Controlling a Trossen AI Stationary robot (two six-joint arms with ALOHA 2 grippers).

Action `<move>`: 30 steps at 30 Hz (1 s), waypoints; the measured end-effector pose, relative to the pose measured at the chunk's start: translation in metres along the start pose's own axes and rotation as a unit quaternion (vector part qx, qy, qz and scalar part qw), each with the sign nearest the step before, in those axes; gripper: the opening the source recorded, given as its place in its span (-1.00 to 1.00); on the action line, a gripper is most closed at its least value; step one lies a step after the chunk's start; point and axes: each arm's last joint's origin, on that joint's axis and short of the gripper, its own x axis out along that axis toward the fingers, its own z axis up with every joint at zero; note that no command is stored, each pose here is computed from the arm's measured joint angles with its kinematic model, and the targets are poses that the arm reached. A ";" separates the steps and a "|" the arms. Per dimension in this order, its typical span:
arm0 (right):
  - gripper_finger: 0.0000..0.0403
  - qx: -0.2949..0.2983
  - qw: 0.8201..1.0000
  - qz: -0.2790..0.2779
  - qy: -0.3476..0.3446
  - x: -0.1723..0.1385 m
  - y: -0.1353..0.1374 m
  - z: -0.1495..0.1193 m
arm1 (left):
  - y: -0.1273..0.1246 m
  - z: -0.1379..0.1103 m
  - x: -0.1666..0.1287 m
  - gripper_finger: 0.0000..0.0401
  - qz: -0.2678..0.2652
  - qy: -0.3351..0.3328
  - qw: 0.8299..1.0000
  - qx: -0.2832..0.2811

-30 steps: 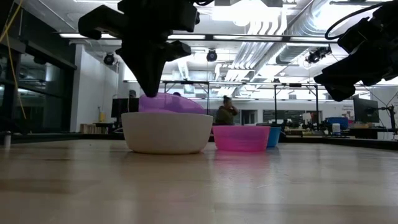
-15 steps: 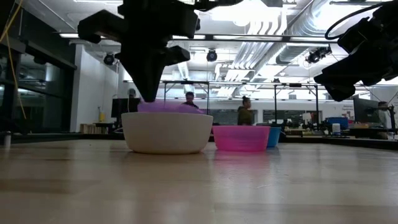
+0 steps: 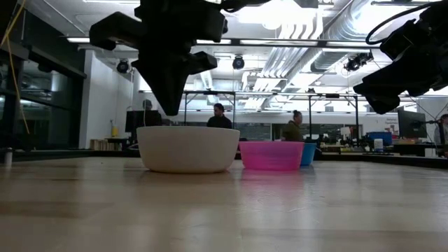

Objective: Nest bowls inside each other
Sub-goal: Stack the blue bowl on top of the purple bowl

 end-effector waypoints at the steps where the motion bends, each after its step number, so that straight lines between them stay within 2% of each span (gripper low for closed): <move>1: -0.46 0.000 1.000 0.000 0.000 0.000 0.000 0.000 | 0.001 0.000 -0.001 -0.90 0.001 0.000 1.000 0.002; 8: -0.46 0.000 1.000 0.000 0.000 0.000 0.000 0.000 | 0.017 -0.002 -0.004 -0.90 0.026 0.001 1.000 -0.009; 16: -0.46 0.000 1.000 0.000 0.000 0.000 0.000 0.000 | 0.045 -0.024 -0.018 -0.90 0.048 0.008 0.994 -0.093; 24: -0.46 0.000 1.000 -0.001 0.001 0.000 0.000 0.000 | 0.039 -0.043 -0.035 -0.90 0.053 -0.030 0.992 -0.112; 30: -0.46 0.000 1.000 0.000 0.001 0.000 0.000 0.000 | 0.028 -0.065 -0.036 -0.90 0.062 -0.082 0.986 -0.133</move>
